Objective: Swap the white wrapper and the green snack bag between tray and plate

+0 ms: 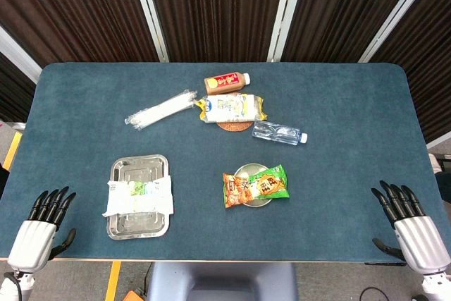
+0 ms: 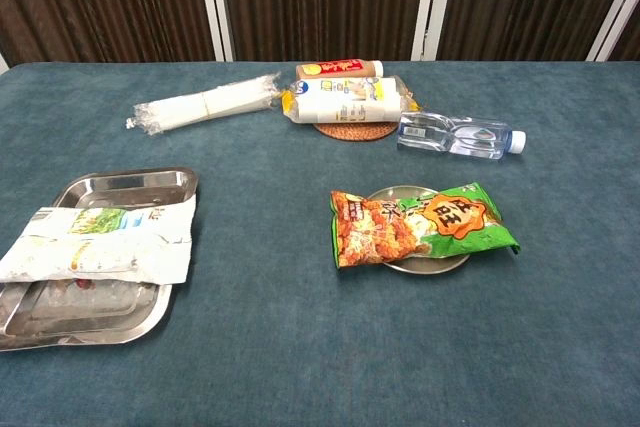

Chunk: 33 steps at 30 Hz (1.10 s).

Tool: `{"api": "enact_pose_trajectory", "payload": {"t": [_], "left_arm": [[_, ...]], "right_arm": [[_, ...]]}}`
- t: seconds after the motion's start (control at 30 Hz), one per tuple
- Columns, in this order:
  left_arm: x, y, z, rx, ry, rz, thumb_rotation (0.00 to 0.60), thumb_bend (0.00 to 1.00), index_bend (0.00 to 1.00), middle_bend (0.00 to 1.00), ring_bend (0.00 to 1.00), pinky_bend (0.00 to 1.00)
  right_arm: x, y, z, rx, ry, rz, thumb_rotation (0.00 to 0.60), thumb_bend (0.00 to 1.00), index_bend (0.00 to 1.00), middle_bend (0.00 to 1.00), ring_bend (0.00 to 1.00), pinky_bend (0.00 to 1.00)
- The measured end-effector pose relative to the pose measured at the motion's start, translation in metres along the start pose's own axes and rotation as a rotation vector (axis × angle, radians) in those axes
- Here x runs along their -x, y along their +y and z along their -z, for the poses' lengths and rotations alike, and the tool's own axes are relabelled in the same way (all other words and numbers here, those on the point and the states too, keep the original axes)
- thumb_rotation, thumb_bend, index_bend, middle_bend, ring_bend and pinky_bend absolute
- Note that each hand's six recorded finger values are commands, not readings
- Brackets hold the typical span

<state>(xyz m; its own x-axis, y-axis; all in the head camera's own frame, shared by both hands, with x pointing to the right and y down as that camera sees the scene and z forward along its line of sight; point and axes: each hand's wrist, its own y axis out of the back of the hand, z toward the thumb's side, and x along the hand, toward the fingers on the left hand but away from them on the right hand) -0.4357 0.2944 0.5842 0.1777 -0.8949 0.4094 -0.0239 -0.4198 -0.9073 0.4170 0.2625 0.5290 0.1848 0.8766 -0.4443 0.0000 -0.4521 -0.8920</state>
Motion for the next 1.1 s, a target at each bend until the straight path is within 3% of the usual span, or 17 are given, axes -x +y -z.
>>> {"api": "enact_pose_trajectory", "payload": {"t": [0.3, 0.63, 0.97, 1.1], "left_arm": [[-0.003, -0.016, -0.017, 0.048, -0.059, 0.075, 0.6, 0.39, 0.0, 0.0, 0.0, 0.03], [-0.058, -0.05, -0.058, 0.067, -0.193, 0.201, 0.6, 0.39, 0.0, 0.0, 0.0, 0.04], [-0.103, -0.087, -0.078, 0.079, -0.199, 0.323, 0.6, 0.39, 0.0, 0.0, 0.0, 0.05], [-0.113, -0.094, -0.081, 0.075, -0.2, 0.332, 0.6, 0.38, 0.0, 0.0, 0.0, 0.14]], "right_arm": [[-0.001, -0.003, -0.003, -0.012, 0.006, -0.014, 0.6, 0.15, 0.0, 0.0, 0.0, 0.0], [0.001, -0.011, -0.007, -0.023, 0.023, -0.043, 0.6, 0.15, 0.0, 0.0, 0.0, 0.0], [0.004, -0.01, -0.002, -0.022, 0.004, -0.042, 0.6, 0.15, 0.0, 0.0, 0.0, 0.0], [0.005, -0.011, -0.001, -0.02, -0.001, -0.049, 0.6, 0.15, 0.0, 0.0, 0.0, 0.0]]}}
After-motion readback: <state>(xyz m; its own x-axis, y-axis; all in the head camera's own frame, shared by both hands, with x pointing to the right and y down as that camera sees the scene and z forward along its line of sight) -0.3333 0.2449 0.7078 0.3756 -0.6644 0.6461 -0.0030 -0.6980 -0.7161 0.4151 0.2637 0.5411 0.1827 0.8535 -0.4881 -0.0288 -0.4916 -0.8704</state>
